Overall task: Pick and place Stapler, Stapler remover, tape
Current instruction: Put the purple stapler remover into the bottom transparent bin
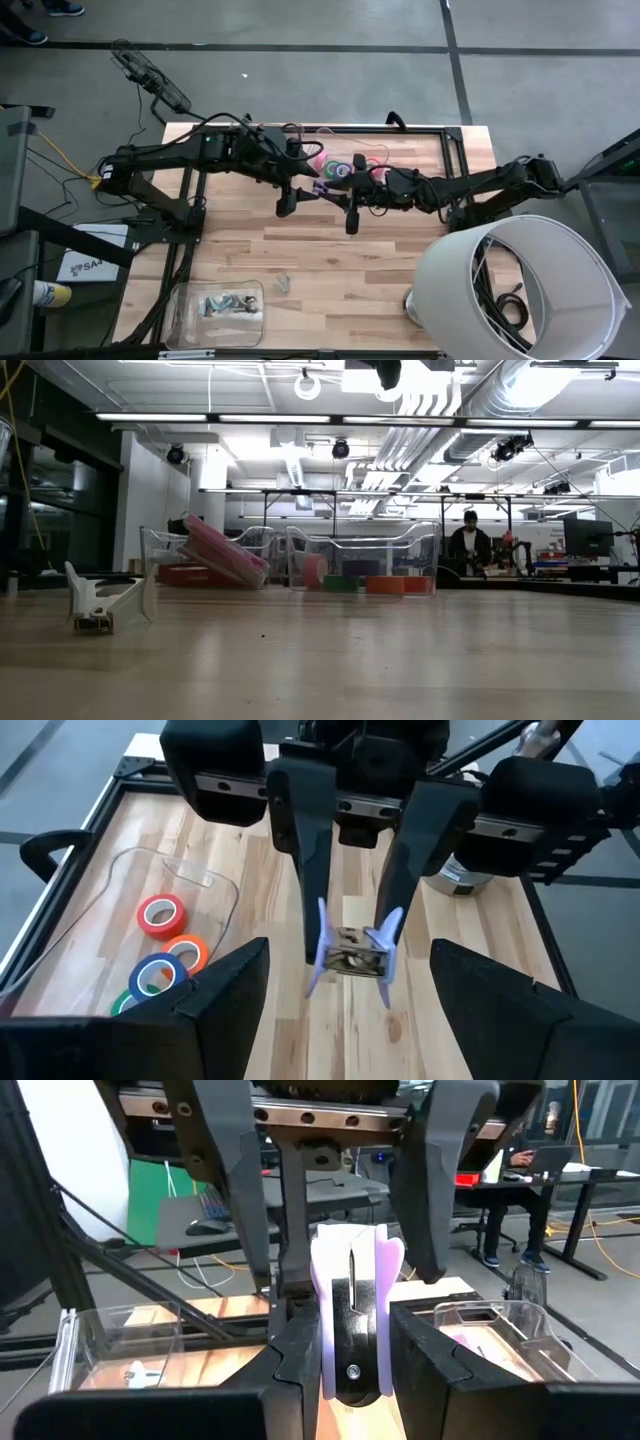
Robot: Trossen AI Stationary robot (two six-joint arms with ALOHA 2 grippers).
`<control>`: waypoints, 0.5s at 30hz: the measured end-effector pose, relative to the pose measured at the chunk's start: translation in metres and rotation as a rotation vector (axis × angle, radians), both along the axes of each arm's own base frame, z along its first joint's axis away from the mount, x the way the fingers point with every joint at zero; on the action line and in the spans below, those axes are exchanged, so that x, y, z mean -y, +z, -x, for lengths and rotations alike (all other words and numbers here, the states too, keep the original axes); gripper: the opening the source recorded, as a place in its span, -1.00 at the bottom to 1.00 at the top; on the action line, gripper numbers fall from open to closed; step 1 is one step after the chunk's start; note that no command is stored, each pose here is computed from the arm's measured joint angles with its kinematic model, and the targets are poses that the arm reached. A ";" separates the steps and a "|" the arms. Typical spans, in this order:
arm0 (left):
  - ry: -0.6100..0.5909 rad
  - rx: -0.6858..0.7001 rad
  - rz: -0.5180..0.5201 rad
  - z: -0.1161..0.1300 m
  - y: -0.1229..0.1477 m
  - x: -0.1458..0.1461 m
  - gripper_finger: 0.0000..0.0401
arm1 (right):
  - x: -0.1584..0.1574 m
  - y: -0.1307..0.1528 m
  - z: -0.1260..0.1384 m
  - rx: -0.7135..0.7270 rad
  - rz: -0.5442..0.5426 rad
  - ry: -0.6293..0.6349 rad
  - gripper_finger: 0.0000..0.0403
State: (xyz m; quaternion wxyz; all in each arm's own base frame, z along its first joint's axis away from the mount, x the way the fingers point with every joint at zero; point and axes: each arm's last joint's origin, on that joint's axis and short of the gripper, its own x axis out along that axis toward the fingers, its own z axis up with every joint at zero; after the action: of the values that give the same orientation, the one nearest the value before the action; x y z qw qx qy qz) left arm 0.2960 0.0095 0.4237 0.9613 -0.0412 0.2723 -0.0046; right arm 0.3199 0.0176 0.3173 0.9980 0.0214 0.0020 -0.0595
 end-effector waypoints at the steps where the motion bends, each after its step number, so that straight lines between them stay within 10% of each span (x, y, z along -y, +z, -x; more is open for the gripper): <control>1: 0.001 0.001 -0.001 0.000 0.000 0.000 0.36 | 0.000 0.000 0.000 0.000 0.000 0.002 -0.60; 15: 0.001 0.001 -0.003 0.000 0.000 0.000 -0.09 | 0.000 -0.001 -0.001 -0.003 0.000 0.007 -0.60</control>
State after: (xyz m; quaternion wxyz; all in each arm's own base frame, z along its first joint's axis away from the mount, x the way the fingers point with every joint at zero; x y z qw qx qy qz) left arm 0.2960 0.0096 0.4238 0.9615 -0.0399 0.2718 -0.0036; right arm 0.3206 0.0176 0.3164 0.9982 0.0212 0.0036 -0.0561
